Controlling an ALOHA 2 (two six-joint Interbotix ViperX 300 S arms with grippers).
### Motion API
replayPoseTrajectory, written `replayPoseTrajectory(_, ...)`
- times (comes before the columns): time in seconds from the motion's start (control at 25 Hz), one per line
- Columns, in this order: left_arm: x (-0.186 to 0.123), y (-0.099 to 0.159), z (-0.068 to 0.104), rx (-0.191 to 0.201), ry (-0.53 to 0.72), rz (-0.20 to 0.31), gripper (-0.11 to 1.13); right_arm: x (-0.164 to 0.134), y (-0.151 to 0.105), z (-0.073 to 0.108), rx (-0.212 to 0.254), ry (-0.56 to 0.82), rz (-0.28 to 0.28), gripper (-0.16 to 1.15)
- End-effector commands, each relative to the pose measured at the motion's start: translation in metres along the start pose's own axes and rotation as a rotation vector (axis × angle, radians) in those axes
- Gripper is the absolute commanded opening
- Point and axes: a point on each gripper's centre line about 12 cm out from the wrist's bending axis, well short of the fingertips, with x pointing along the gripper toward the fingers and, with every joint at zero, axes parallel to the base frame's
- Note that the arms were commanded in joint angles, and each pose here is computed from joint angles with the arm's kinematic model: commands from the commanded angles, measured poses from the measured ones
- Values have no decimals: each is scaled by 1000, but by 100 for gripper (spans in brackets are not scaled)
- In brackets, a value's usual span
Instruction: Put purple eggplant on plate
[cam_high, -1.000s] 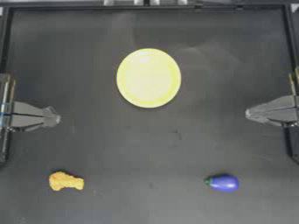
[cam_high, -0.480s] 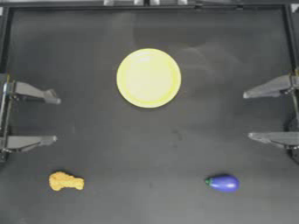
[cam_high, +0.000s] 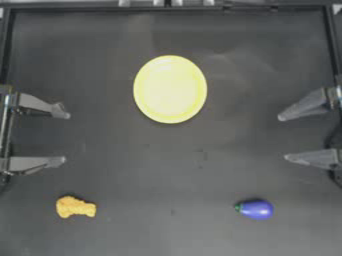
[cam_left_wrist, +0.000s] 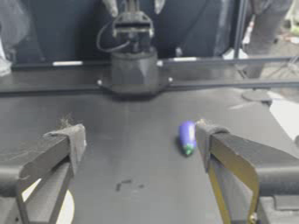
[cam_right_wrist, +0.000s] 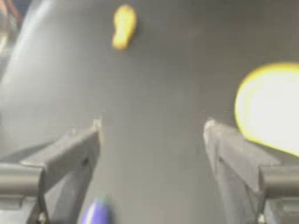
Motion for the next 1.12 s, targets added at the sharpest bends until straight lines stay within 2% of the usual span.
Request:
replayPoseTrajectory(0.04,3,0,10,-2,-20,1,103,8,4,11,47,197,-11,98)
replayPoseTrajectory(0.24,3,0,10,-2,-15,0,103,24,22,17,23,377,-19,98)
replayPoseTrajectory(0.4,3,0,10,-2,-14,0,103,37,36,17,-9,449,-63,98)
replayPoseTrajectory(0.52,3,0,10,0,-12,0,103,45,49,7,-9,505,-88,98)
replayPoseTrajectory(0.84,3,0,9,0,-2,0,103,66,72,-24,47,614,-115,98)
replayPoseTrajectory(1.12,3,0,8,0,0,0,103,89,79,-48,51,705,-143,98)
